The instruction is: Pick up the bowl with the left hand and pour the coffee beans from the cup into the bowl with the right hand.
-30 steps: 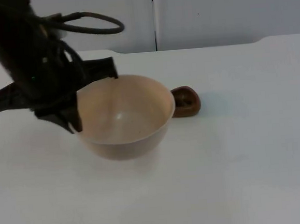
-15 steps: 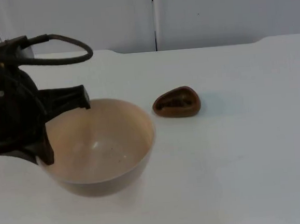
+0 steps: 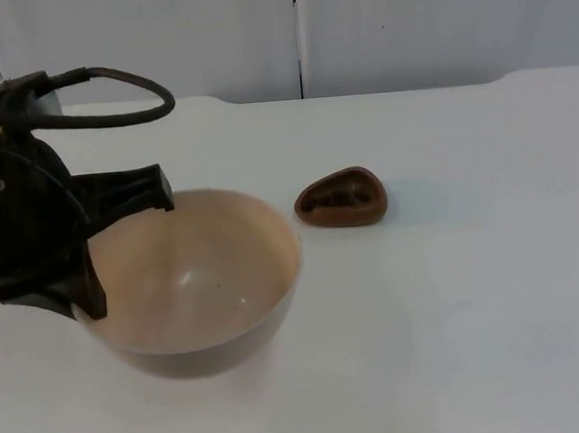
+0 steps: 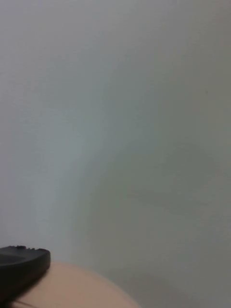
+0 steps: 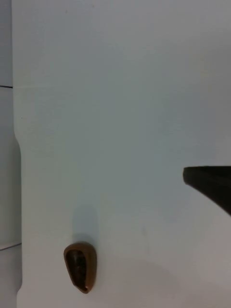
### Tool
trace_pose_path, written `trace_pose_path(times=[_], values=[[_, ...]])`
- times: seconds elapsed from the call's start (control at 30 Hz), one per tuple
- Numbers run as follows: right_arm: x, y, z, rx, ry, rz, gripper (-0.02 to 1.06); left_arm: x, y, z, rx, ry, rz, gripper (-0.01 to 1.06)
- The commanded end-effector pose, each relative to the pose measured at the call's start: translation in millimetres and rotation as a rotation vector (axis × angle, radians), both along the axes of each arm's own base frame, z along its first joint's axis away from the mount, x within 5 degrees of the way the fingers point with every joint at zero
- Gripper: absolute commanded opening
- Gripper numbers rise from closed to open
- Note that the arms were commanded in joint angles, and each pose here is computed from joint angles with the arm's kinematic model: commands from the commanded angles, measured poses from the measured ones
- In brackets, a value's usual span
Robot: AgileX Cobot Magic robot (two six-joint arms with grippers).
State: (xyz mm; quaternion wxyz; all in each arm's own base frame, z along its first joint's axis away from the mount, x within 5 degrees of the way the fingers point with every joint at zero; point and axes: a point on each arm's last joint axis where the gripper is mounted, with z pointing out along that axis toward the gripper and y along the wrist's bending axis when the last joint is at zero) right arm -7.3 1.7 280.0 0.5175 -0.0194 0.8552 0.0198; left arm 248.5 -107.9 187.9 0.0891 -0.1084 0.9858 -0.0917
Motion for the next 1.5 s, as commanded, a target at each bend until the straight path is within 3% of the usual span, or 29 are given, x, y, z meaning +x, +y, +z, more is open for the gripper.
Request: trace_pose_path(times=[0.0,0.83,1.03,1.33,1.47], values=[[-0.2,0.3,0.0,-0.001,-0.006,0.0,1.05,0.9,-0.8,2.1,-0.023,-0.02,0.015,0.0],[-0.3,0.5,0.8,0.002,-0.012,0.002,1.05,1.6,-0.9,2.3,-0.024,-0.028,0.015,0.0],[-0.6,0.4,19.0,0.003,-0.055,0.001,1.05,1.6,-1.0,2.3,-0.026,-0.028,0.016,0.0],[48.0,2.0,70.4,-0.001,0.076,0.0,1.05,1.6,-1.0,2.3,-0.026,-0.028,0.016,0.0],[93.3,3.4,101.1,-0.003,0.137,0.0,1.05,1.6,-1.0,2.3,-0.026,-0.028,0.016,0.0]])
